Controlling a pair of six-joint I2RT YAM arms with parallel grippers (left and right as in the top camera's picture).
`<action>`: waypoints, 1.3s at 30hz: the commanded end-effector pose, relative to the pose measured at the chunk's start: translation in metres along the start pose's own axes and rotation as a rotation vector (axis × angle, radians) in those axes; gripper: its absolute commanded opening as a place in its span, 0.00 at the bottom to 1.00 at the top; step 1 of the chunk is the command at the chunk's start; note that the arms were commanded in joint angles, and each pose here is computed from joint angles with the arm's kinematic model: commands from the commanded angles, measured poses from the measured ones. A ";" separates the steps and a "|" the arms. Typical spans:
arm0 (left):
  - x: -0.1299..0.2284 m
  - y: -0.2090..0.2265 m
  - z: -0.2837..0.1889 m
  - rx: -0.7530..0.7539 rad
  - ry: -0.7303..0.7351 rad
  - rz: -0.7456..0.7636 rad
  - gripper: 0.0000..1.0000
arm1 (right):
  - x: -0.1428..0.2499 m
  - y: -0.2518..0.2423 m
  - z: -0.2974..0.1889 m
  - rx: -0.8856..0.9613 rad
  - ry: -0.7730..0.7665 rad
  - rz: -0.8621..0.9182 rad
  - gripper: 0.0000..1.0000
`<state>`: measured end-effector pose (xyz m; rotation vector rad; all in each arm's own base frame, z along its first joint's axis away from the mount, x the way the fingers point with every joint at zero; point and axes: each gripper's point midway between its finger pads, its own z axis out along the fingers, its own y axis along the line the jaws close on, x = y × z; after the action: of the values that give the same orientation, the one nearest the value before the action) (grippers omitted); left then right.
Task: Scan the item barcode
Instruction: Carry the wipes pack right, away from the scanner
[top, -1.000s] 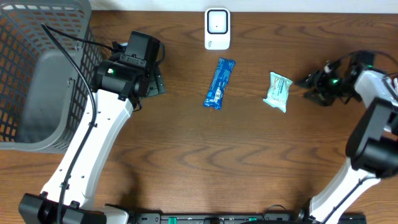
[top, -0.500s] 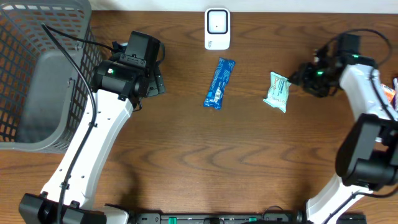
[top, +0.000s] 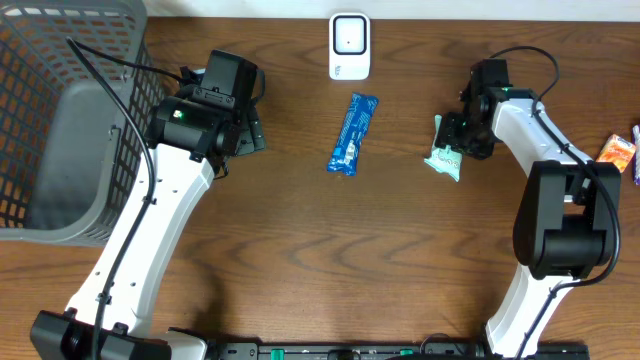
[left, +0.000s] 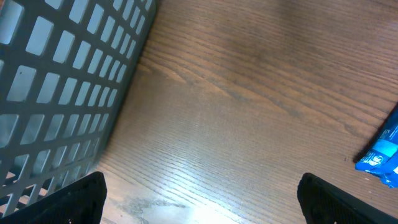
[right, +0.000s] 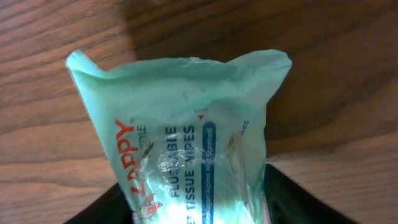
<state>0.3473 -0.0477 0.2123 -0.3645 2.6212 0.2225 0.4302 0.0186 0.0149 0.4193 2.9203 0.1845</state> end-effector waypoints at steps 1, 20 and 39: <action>0.000 0.002 0.000 -0.008 0.000 -0.010 0.98 | 0.003 -0.005 0.012 0.042 0.014 0.007 0.50; -0.001 0.002 0.000 -0.008 -0.001 -0.010 0.98 | -0.020 0.092 0.012 -0.123 -0.111 -0.152 0.01; 0.000 0.002 0.000 -0.008 0.000 -0.010 0.98 | -0.130 0.235 -0.092 -0.284 -0.732 -0.175 0.01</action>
<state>0.3473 -0.0476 0.2122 -0.3650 2.6214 0.2226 0.5893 0.1947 0.1680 0.0643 2.1764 0.3562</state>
